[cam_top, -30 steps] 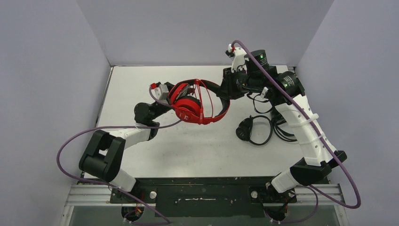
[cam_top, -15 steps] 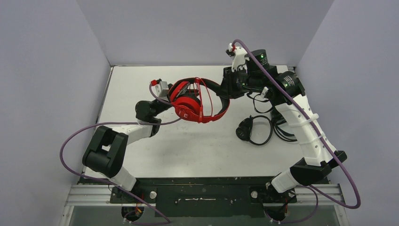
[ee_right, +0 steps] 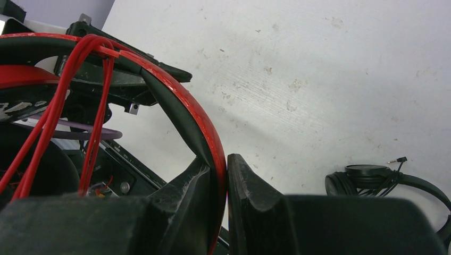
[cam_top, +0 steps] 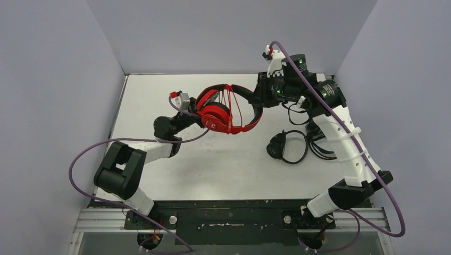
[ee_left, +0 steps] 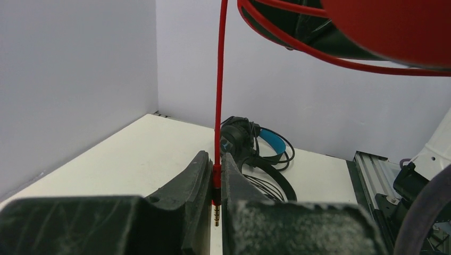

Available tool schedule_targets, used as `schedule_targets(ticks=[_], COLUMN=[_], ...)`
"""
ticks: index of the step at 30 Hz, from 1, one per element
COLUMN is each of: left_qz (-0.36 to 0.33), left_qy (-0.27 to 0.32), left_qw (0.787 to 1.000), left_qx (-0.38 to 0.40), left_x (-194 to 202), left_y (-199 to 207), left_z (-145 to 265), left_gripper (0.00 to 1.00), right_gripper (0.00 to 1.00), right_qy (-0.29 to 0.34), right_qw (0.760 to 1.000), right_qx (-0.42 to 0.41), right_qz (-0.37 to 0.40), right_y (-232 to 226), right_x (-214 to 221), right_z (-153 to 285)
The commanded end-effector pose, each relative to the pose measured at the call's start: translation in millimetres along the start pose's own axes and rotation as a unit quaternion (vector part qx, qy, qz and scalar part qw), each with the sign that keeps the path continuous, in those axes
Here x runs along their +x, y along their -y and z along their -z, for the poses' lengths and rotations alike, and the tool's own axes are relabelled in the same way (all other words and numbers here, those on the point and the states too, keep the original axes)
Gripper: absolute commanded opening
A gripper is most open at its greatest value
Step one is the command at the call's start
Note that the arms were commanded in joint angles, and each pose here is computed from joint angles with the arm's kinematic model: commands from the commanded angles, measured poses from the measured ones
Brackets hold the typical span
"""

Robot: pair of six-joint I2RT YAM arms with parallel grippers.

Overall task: Wrap the headphones
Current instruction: Wrap the headphones cable around the headphones, then place the headphones at the center of the board.

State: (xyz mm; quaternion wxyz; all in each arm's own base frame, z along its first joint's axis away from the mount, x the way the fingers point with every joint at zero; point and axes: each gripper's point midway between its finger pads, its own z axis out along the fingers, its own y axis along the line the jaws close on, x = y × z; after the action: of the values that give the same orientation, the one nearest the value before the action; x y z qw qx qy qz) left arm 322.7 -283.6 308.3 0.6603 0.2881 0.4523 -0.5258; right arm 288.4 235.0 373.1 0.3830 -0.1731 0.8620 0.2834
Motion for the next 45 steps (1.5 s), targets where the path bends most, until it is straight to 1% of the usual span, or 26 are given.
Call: schedule_targets(ticks=[1, 9, 13, 18, 22, 29, 35, 40, 43, 45], left_qz=[0.008, 0.042, 0.064, 0.084, 0.106, 0.154, 0.2, 0.235, 0.266, 0.291], left_qy=[0.024, 0.023, 0.011, -0.009, -0.023, -0.025, -0.044, -0.055, -0.067, -0.079], left_qw=[1.0, 0.998, 0.997, 0.995, 0.992, 0.984, 0.973, 0.961, 0.947, 0.933], left_qx=[-0.013, -0.028, -0.043, -0.051, -0.059, -0.085, -0.11, -0.136, -0.169, -0.195], left_x=[-10, 0, 10, 25, 36, 47, 64, 83, 98, 112], left_y=[3, 7, 9, 20, 26, 32, 30, 25, 16, 10], left_z=[5, 3, 4, -3, -7, -11, -8, -1, 5, 10], left_gripper=[0.0, 0.0, 0.0, 0.0, 0.0, 0.0, 0.0, 0.0, 0.0, 0.0], right_gripper=[0.0, 0.0, 0.0, 0.0, 0.0, 0.0, 0.0, 0.0, 0.0, 0.0], right_qy=[0.088, 0.138, 0.169, 0.201, 0.22, 0.249, 0.253, 0.238, 0.224, 0.217], right_qw=[0.996, 0.988, 0.981, 0.966, 0.951, 0.928, 0.914, 0.91, 0.909, 0.906], right_qx=[-0.015, -0.009, 0.015, 0.063, 0.114, 0.185, 0.225, 0.252, 0.268, 0.281], right_qz=[-0.024, -0.075, -0.098, -0.148, -0.183, -0.206, -0.225, -0.229, -0.228, -0.232], right_y=[-2, 12, 24, 48, 76, 114, 141, 160, 168, 174], right_x=[-35, -43, -49, -46, -35, -22, -9, 11, 24, 34], right_z=[19, 24, 31, 31, 22, 7, -16, -44, -62, -74])
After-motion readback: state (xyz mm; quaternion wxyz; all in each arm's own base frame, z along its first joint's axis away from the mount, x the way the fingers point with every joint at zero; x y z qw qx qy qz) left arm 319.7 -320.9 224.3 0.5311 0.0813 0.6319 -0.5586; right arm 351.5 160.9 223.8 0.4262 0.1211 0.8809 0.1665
